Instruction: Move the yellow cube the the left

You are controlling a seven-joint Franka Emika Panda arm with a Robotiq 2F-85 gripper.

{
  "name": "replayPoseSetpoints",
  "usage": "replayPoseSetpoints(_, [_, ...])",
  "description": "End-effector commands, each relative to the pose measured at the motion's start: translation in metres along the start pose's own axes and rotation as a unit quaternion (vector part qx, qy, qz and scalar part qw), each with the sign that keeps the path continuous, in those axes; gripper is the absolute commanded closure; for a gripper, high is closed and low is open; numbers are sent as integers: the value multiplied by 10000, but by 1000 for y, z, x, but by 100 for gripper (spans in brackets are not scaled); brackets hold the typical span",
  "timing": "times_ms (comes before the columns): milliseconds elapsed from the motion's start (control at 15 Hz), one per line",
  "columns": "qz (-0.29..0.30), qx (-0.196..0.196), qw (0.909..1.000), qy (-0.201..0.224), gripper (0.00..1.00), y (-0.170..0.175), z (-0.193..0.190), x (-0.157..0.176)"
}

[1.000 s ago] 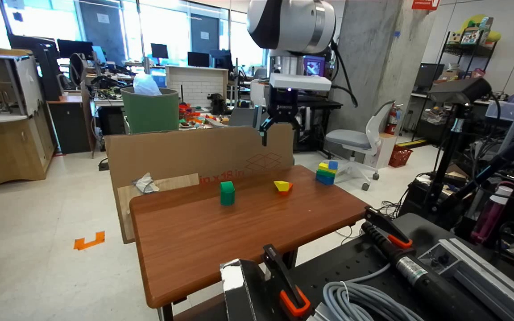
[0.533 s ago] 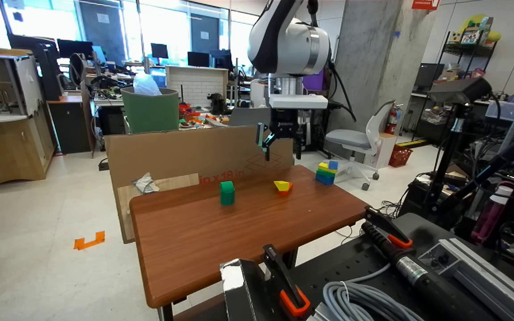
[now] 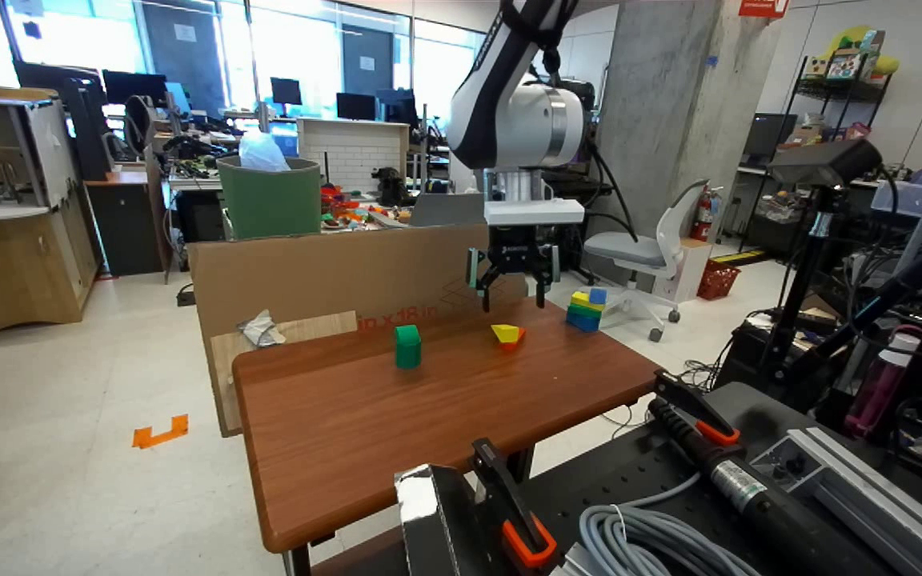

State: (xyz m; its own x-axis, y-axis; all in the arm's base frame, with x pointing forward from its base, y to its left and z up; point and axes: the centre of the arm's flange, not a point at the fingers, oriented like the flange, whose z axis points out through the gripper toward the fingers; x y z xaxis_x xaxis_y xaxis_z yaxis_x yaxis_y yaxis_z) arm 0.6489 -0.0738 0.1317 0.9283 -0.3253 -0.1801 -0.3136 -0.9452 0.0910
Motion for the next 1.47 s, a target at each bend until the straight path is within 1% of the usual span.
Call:
replayPoseSetpoints(0, [128,-181,9995,-206,0,-1,20,21])
replayPoseSetpoints(333, [98,-370,9985,-399,0,-7,42,27])
replayPoseSetpoints(400, [65,-386,9984,-406,8,-10,43,28])
replayPoseSetpoints(467, [9,-400,9983,-419,26,-13,41,27])
replayPoseSetpoints(667, [-133,-467,9982,-346,51,-20,32,26])
replayPoseSetpoints(867, [-239,-516,9980,-284,73,-26,24,25])
replayPoseSetpoints(1000, [-231,-512,9979,-316,88,-28,23,23])
replayPoseSetpoints(1067, [-227,-503,9979,-345,91,-28,23,22])
replayPoseSetpoints(1200, [-220,-485,9979,-376,91,-28,21,20])
replayPoseSetpoints(1400, [-333,-460,9982,-196,91,-39,8,1])
